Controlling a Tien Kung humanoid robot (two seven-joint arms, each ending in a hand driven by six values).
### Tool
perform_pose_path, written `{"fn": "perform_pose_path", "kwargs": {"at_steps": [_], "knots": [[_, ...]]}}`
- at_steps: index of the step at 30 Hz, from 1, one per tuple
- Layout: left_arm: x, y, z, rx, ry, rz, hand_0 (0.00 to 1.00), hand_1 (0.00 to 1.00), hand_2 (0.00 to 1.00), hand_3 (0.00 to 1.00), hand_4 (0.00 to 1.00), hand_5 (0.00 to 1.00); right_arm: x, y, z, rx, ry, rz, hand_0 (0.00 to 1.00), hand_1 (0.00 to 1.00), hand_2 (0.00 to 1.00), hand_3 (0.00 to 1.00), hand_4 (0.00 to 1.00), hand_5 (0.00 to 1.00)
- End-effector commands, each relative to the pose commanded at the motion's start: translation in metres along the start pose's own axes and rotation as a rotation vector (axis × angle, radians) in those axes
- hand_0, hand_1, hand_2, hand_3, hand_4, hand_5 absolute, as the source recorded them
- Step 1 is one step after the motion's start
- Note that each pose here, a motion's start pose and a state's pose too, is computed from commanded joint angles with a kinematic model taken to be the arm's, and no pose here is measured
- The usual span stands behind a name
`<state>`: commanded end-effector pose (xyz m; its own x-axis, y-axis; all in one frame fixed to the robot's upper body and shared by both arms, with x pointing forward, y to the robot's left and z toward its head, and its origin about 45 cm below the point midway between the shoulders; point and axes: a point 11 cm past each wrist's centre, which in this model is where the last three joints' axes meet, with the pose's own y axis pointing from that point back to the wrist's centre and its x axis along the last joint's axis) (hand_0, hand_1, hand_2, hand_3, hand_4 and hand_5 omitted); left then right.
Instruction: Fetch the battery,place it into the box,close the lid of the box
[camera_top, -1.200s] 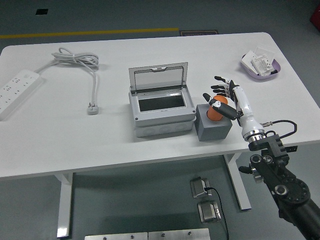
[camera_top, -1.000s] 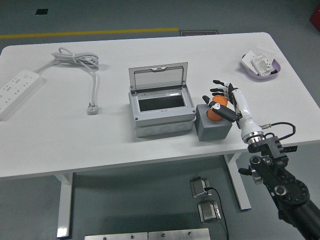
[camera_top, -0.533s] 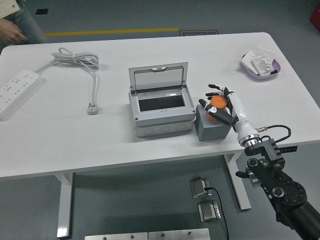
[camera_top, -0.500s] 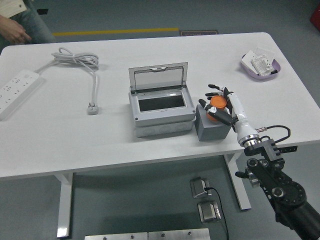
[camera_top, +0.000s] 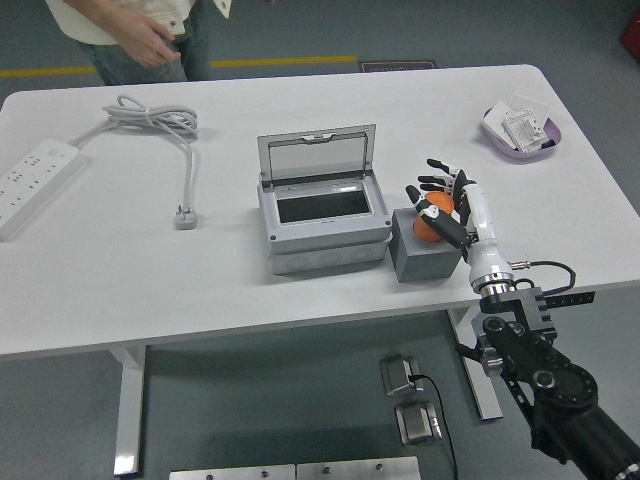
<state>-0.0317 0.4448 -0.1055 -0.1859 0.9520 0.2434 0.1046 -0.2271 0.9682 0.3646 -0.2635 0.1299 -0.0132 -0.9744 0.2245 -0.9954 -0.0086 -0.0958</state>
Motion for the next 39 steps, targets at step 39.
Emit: {"fn": "perform_pose_path", "kwargs": {"at_steps": [39], "knots": [[0.002,0.001,0.009,-0.029,-0.007,0.005,0.594,0.69,0.719,0.764,0.802,0.913,-0.006,0.008,0.012,-0.062,0.025,-0.014,0.682,0.691,0.696,0.752,0.494,0.105]]}}
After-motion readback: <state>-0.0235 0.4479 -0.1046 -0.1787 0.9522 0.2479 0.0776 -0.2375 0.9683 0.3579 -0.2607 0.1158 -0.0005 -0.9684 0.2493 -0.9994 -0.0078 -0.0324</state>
